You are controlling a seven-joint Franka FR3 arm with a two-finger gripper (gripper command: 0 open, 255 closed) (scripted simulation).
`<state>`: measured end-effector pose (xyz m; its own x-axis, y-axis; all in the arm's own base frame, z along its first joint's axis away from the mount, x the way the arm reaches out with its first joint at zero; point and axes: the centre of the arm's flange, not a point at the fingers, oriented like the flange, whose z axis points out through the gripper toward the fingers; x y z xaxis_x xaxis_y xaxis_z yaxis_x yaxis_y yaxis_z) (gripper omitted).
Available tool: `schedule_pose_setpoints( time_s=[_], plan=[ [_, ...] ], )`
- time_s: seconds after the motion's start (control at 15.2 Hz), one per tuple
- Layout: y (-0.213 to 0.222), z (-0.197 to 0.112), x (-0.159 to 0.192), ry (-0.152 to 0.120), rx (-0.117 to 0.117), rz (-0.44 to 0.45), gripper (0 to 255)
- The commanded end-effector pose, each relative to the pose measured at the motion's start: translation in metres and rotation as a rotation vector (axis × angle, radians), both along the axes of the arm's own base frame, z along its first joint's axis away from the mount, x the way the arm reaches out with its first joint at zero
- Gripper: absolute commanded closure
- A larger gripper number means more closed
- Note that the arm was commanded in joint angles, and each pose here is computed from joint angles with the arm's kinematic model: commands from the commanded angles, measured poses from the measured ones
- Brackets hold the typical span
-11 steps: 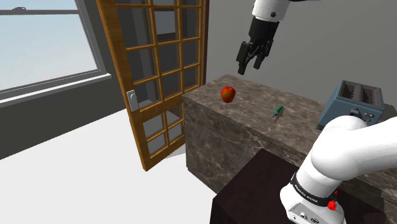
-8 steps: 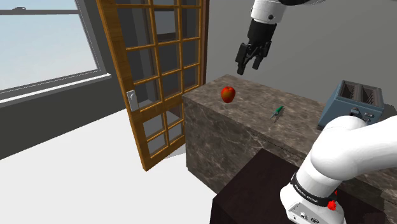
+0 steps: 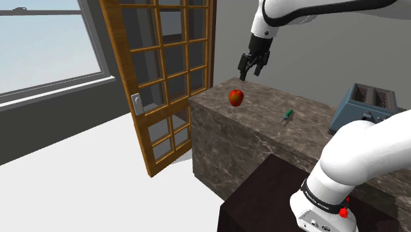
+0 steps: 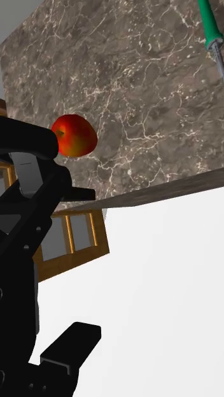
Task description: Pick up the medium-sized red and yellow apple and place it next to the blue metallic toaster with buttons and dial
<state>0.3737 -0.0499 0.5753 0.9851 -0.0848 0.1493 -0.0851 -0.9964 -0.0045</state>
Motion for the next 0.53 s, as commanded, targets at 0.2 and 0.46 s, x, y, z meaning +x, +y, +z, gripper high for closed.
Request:
schedule_pose_setpoints(
  time_s=[0.2,0.46],
  plan=[
    [-0.044,-0.030,0.038,-0.004,0.001,-0.017,0],
    [-0.079,-0.054,0.069,-0.007,0.003,-0.030,0]
  ],
)
